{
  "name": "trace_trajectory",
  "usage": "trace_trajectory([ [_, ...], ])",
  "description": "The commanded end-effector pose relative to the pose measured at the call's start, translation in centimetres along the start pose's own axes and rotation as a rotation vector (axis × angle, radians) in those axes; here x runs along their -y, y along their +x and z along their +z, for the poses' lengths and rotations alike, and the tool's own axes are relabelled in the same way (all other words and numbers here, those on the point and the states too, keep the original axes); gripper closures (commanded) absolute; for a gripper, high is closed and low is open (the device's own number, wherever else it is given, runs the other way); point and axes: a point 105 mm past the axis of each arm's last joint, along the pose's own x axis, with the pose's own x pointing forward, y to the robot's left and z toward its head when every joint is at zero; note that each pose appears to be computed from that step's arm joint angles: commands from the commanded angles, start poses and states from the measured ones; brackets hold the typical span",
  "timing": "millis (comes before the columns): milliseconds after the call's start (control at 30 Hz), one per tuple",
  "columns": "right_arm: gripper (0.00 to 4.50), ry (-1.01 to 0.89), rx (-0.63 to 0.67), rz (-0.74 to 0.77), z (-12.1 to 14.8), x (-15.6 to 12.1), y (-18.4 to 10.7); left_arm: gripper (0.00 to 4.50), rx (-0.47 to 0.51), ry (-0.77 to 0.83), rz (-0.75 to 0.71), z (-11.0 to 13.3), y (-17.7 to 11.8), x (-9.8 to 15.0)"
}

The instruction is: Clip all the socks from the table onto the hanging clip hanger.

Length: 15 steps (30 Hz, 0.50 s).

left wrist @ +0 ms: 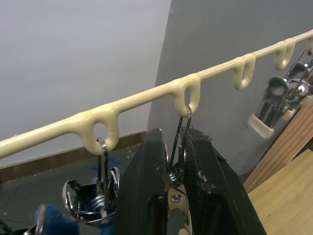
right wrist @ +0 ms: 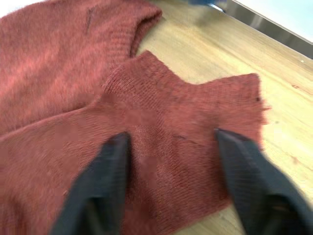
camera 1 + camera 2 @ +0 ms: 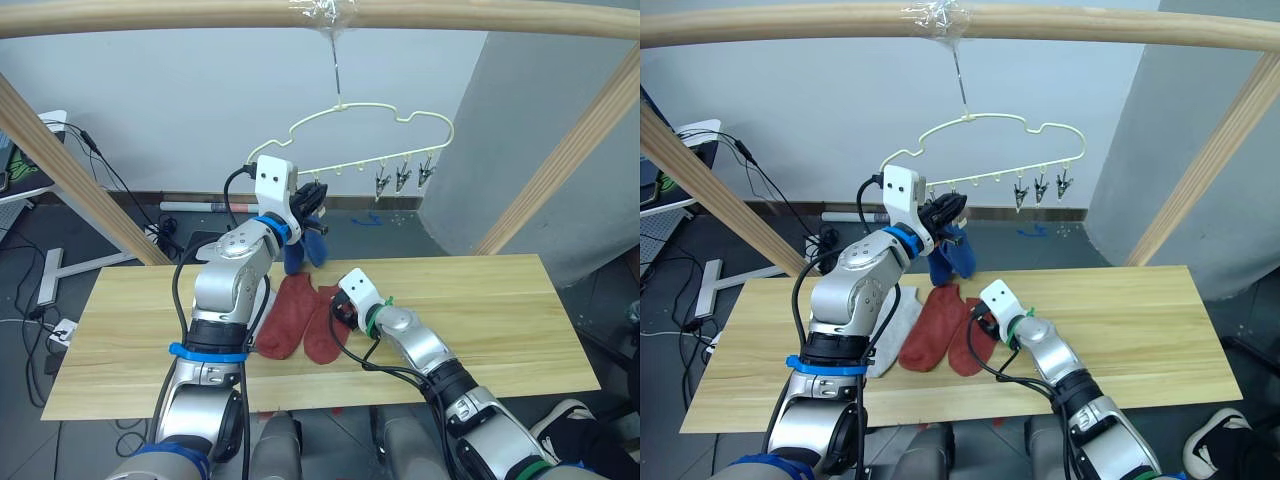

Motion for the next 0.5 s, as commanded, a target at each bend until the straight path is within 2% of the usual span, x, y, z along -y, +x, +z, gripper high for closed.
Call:
trace_trajectory([
  [33, 3.04, -0.054, -0.103, 0.043, -3.6, -0.6, -0.5, 4.32, -0.008, 0.013, -0.011, -0.1, -0.1, 0.2],
  [167, 4.45, -0.169, -0.107, 0.054, -4.9, 0.4, -1.6, 4.32, -0.014, 0.016, -0.015, -0.2, -0.2, 0.1],
  [367, 4.45, -0.322, 0.054, 0.095, -2.5, 1.4, -4.3, 4.32, -0.047, -0.069, -0.076, -0.8, -0.6, 0.9],
  [500, 4.45, -0.693, 0.255, 0.116, 2.0, 2.7, -9.0, 4.32, -0.106, -0.352, -0.212, -0.8, -1.3, 2.3],
])
